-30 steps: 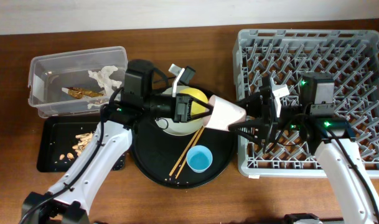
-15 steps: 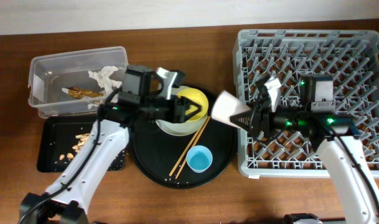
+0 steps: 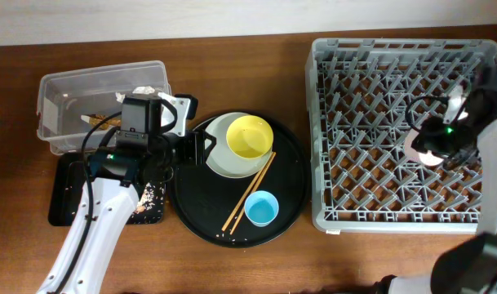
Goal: Sort waste into correct bins and load items into the dishwasher rack
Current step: 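Place the pink cup in the dish rack with the right gripper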
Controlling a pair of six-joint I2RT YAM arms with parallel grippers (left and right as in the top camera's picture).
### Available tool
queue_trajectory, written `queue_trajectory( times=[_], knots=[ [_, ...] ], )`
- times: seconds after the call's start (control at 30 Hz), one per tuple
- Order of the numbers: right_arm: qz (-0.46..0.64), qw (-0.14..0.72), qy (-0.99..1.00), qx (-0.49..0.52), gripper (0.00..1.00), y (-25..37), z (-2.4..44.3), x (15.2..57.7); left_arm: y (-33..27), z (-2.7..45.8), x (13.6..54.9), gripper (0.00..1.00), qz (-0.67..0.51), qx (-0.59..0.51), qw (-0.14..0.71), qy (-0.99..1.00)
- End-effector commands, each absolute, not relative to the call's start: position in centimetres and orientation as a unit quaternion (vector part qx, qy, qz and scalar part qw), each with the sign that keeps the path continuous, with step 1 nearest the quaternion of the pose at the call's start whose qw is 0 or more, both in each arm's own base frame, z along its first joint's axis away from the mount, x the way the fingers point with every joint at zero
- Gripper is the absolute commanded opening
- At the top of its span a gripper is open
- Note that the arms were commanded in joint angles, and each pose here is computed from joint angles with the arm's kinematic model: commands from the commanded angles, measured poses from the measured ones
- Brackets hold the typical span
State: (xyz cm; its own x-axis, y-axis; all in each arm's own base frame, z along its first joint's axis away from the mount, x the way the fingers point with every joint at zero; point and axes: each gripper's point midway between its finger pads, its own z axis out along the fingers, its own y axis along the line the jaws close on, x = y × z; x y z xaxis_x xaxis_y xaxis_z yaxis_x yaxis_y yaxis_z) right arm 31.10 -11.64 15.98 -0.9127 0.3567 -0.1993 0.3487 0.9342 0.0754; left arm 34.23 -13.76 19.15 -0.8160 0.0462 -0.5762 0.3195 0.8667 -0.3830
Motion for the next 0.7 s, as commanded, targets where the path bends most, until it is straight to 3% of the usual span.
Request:
queue_trajectory(
  times=[0.0,0.07,0.1,0.13,0.3,0.43,0.57,0.67],
  knots=[
    [0.018,0.071,0.979,0.191,0.44,-12.3,13.9,31.4,-13.3,19.5,34.3,0.51,-0.231,0.104,0.295,0.921],
    [0.023,0.05,0.98,0.192,0.5,-12.3,12.4,31.5,-13.3,19.5,34.2,0.51,-0.231,0.104,0.295,0.921],
    [0.024,0.044,0.98,0.192,0.66,-12.3,12.0,31.6,-13.3,19.5,34.2,0.51,-0.231,0.104,0.295,0.921],
    [0.025,0.045,0.98,0.192,0.97,-12.4,11.9,31.7,-13.3,19.5,34.2,0.51,-0.232,0.104,0.295,0.921],
    [0.063,0.092,0.976,0.186,0.99,-11.1,15.7,33.0,-13.3,19.3,34.0,0.51,-0.231,0.103,0.29,0.923],
    [0.118,0.175,0.975,0.065,0.99,-3.4,22.7,33.0,-16.1,18.1,31.5,0.56,-0.24,0.14,0.243,0.929],
    [0.107,0.136,0.984,-0.033,0.99,3.6,22.8,30.9,-21.9,13.4,26.2,0.56,-0.243,0.229,0.14,0.932],
    [0.094,0.128,0.986,-0.055,0.99,4.7,22.6,30.5,-21.4,9.2,25.0,0.55,-0.184,0.23,0.076,0.952]
  ],
)
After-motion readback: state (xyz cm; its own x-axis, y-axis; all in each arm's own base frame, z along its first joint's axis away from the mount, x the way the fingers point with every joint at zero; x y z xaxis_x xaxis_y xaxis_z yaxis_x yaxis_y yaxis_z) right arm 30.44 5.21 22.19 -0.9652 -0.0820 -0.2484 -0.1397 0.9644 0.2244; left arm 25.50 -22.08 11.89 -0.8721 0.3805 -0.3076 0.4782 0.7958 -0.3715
